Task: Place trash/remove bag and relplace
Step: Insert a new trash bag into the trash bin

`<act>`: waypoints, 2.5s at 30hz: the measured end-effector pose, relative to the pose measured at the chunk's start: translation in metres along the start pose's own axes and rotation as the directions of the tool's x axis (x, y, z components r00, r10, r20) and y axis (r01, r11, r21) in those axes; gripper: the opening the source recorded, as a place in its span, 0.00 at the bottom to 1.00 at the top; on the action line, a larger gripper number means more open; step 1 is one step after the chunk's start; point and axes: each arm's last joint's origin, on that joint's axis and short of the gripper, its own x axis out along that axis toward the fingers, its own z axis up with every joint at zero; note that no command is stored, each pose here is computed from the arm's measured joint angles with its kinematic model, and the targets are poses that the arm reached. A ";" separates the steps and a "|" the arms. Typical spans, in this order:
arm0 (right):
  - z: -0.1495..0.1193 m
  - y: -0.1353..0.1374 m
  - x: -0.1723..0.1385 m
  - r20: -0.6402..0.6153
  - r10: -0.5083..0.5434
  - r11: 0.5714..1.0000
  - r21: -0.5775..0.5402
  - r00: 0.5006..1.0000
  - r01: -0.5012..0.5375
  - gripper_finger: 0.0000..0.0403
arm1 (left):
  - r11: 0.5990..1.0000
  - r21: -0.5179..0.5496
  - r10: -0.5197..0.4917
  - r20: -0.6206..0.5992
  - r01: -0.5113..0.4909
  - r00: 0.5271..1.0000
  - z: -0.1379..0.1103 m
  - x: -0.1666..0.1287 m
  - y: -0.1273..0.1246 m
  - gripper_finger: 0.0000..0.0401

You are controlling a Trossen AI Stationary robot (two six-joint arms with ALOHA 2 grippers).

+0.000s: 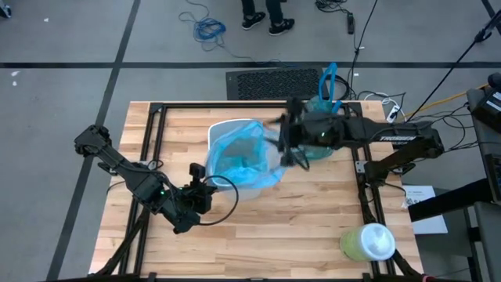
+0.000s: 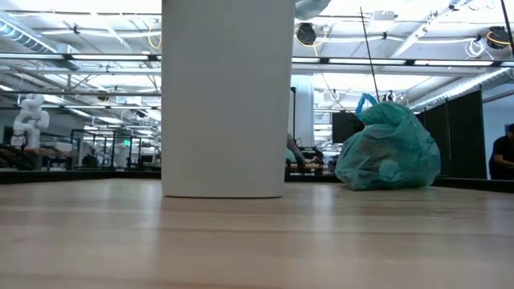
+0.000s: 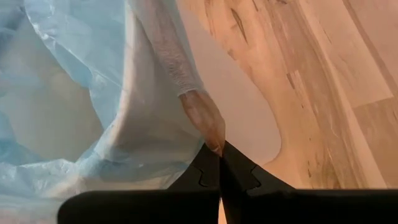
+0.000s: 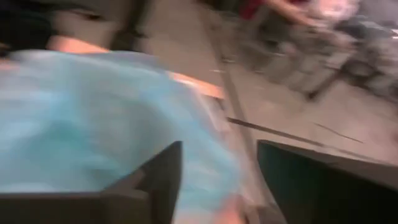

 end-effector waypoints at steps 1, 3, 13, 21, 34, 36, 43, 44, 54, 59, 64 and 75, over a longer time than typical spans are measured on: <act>0.000 0.006 0.002 0.001 0.050 0.999 0.001 0.999 -0.050 0.45 | 1.000 0.000 -0.001 0.000 0.001 1.000 0.000 0.000 0.000 0.00; -0.001 0.018 0.003 -0.013 0.126 0.992 0.003 0.992 -0.126 0.32 | 1.000 0.000 -0.001 0.000 0.001 1.000 0.000 0.000 0.000 0.00; 0.009 0.065 -0.010 0.012 0.286 0.958 0.011 0.958 -0.286 0.03 | 1.000 -0.027 -0.001 -0.001 0.001 1.000 0.000 0.000 0.000 0.00; 0.004 0.098 -0.011 -0.072 0.369 0.929 0.010 0.927 -0.370 0.00 | 1.000 -0.029 0.000 -0.001 0.000 1.000 0.000 0.000 0.000 0.00; -0.012 0.120 0.009 -0.210 0.318 0.942 -0.037 0.925 -0.333 0.00 | 0.996 -0.086 -0.002 0.010 0.003 1.000 0.000 -0.004 0.002 0.00; -0.012 0.118 0.011 -0.213 0.313 0.944 -0.035 0.925 -0.328 0.00 | 0.996 -0.084 -0.007 0.007 0.008 1.000 0.000 -0.004 0.002 0.00; -0.013 0.118 0.011 -0.217 0.313 0.944 -0.037 0.925 -0.328 0.00 | 0.995 -0.097 -0.036 0.019 0.038 0.999 0.001 -0.009 0.001 0.10; -0.013 0.118 0.011 -0.217 0.313 0.944 -0.037 0.925 -0.328 0.00 | 0.993 -0.108 -0.045 0.030 0.048 0.999 0.002 -0.012 0.002 0.12; -0.014 0.116 0.012 -0.222 0.309 0.945 -0.038 0.925 -0.324 0.00 | 0.973 -0.210 -0.096 0.013 0.097 0.995 0.004 -0.039 0.006 0.26; -0.014 0.116 0.012 -0.222 0.309 0.945 -0.037 0.925 -0.325 0.00 | 0.949 -0.288 -0.132 -0.003 0.126 0.991 0.003 -0.056 0.010 0.26; -0.014 0.116 0.012 -0.222 0.308 0.946 -0.036 0.925 -0.323 0.00 | 0.952 -0.306 0.010 0.054 0.007 0.999 0.009 -0.071 0.025 0.26; -0.014 0.114 0.013 -0.222 0.305 0.945 -0.051 0.926 -0.324 0.00 | 0.874 -0.419 0.268 -0.001 -0.244 0.963 0.006 -0.049 0.090 0.06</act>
